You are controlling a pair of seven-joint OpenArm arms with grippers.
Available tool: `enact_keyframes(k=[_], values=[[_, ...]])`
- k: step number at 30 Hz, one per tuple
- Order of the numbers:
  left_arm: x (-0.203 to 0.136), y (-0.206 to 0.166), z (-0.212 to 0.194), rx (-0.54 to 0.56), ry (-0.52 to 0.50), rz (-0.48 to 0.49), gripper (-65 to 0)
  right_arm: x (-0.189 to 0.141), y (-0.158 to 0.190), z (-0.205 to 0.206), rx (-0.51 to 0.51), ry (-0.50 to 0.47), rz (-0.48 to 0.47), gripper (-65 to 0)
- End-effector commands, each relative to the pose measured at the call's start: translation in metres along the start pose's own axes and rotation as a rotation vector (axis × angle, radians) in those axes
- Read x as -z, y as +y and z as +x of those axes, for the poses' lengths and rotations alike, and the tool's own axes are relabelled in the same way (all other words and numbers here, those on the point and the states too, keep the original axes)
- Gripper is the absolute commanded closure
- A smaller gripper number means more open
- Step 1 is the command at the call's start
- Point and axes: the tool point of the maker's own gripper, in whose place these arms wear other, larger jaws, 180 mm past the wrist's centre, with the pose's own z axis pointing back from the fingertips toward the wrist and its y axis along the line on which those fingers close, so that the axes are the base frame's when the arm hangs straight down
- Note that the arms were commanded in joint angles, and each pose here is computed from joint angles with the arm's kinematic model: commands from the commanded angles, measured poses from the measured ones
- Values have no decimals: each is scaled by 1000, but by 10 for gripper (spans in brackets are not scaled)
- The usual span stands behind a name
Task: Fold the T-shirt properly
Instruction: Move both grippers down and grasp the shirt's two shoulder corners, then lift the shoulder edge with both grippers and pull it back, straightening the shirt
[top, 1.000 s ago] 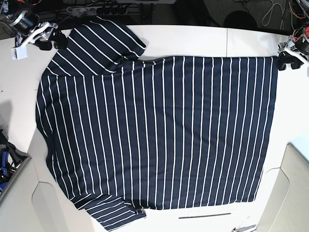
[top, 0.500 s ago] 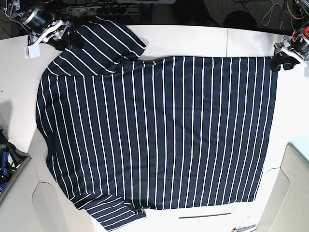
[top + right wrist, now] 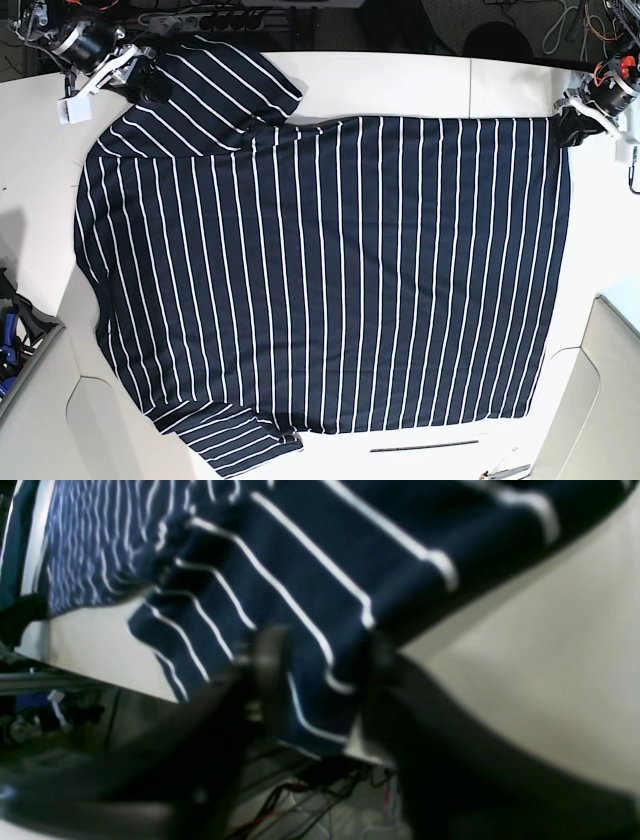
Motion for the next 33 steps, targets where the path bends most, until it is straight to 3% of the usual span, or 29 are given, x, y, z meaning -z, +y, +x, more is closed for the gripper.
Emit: enact_keyframes(k=[1, 2, 4, 17, 25, 33], values=[[-3, 4, -6, 19, 41, 10, -43, -2, 1, 4, -13, -9, 4, -120], [-3, 4, -6, 19, 41, 10, -7, -2, 1, 4, -13, -9, 4, -80], [-3, 4, -5, 20, 40, 10, 0, -2, 1, 4, -13, -9, 4, -3], [-9, -7, 31, 41, -77, -21, 0, -17, 21, 34, 25, -124, 62, 0], [-22, 1, 70, 65, -185, 16, 0, -43, 33, 86, -91, -263, 40, 0], [-17, -3, 116, 101, -283, 19, 0, -38, 39, 135, -165, -369, 42, 0]])
